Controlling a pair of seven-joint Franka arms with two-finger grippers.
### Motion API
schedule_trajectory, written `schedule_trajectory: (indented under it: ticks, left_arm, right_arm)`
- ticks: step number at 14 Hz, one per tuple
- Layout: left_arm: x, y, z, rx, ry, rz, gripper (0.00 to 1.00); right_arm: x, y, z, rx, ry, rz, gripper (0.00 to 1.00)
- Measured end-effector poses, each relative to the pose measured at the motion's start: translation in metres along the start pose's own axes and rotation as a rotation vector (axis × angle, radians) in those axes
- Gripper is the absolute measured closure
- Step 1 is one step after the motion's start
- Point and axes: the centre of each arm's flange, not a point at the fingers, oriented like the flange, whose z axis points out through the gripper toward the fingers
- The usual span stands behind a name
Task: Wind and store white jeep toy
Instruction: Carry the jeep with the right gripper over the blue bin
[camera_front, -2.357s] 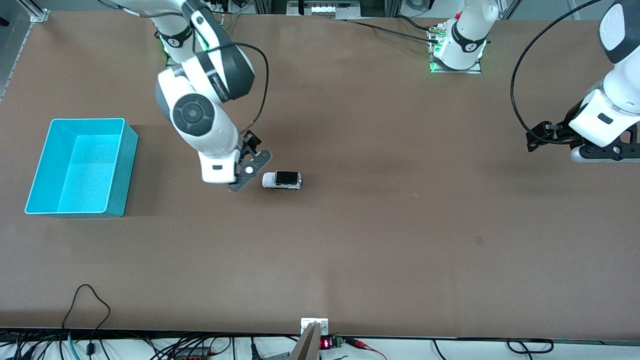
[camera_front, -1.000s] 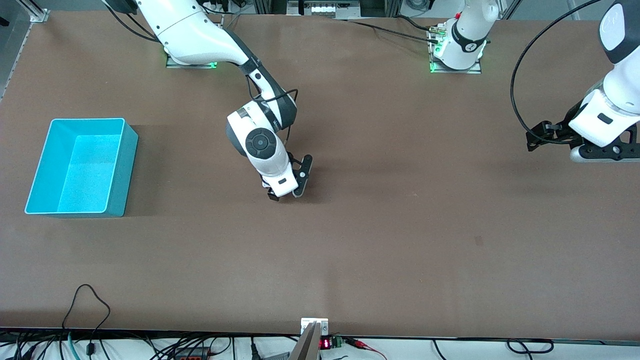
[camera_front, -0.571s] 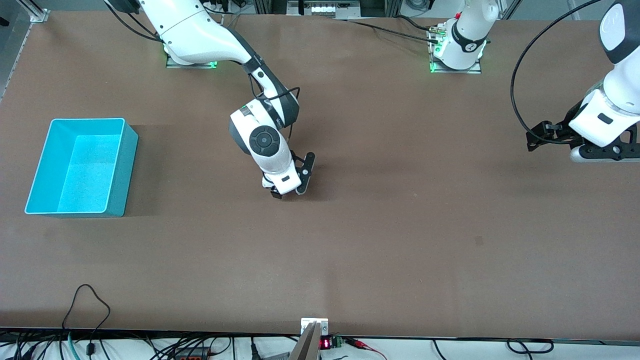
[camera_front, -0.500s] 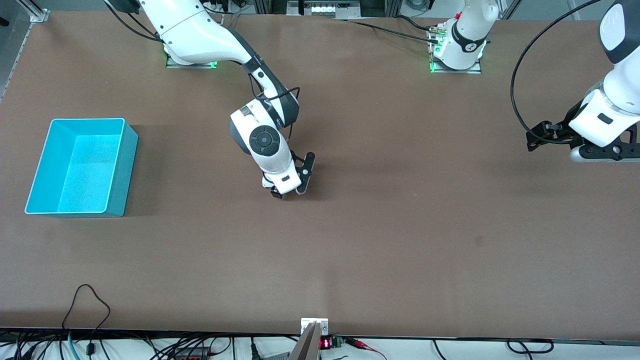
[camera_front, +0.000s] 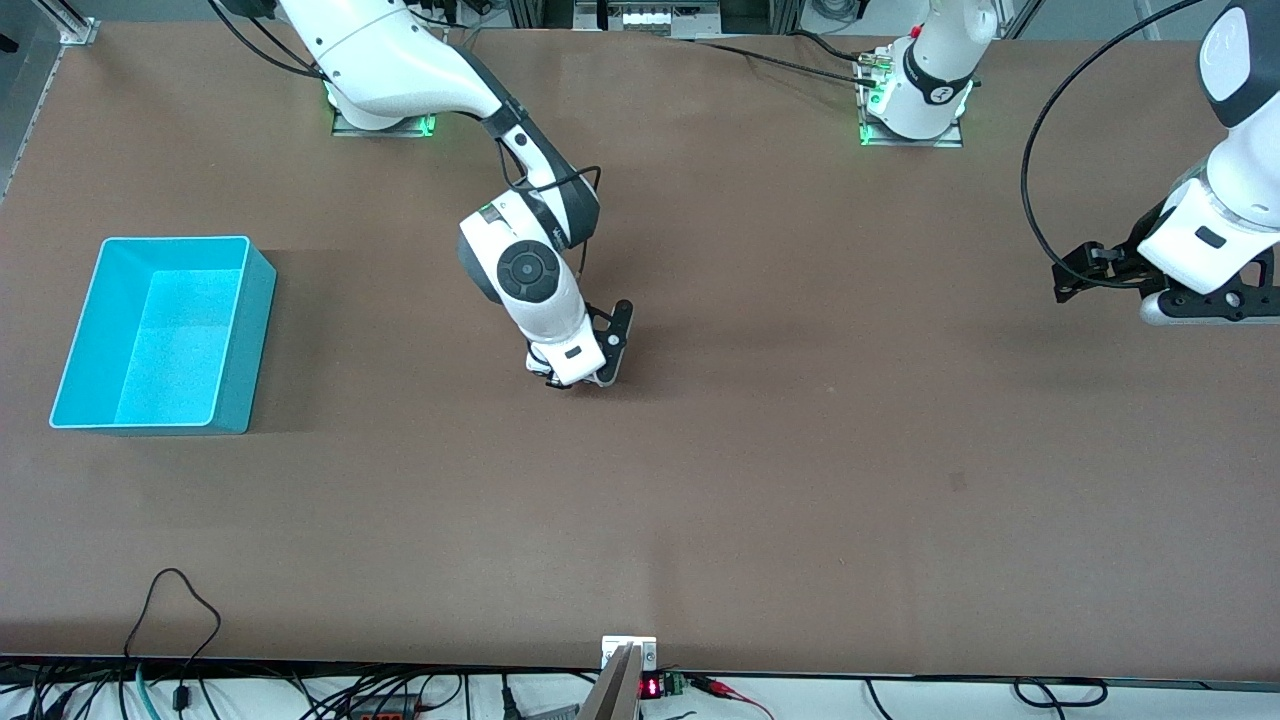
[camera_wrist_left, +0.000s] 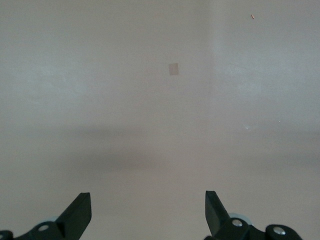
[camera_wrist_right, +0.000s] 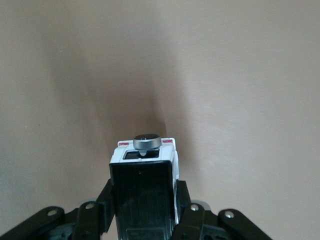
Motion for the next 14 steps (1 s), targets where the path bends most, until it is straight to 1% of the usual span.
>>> schedule_trajectory:
  ticks: [2,6,9,11,14]
  left_arm:
    - [0.000,0.000,0.000,0.000,0.000,0.000,0.00]
    - [-0.001,0.000,0.000,0.000,-0.006,0.002,0.00]
    - [-0.001,0.000,0.001,0.000,-0.008,0.017,0.00]
    - [-0.001,0.000,0.001,0.000,-0.009,0.021,0.00]
    - [-0.002,0.000,0.001,0.001,-0.014,0.023,0.00]
  right_arm:
    - [-0.015,0.017,-0.029,-0.008,-0.016,0.070,0.48]
    - [-0.068,0.062,-0.095,-0.042,-0.062,0.327,0.48]
    - [-0.110,0.084,-0.128,-0.048,-0.118,0.527,0.48]
    - [-0.144,0.102,-0.146,-0.059,-0.149,0.662,0.48]
    - [-0.202,0.131,-0.166,-0.080,-0.184,0.832,0.48]
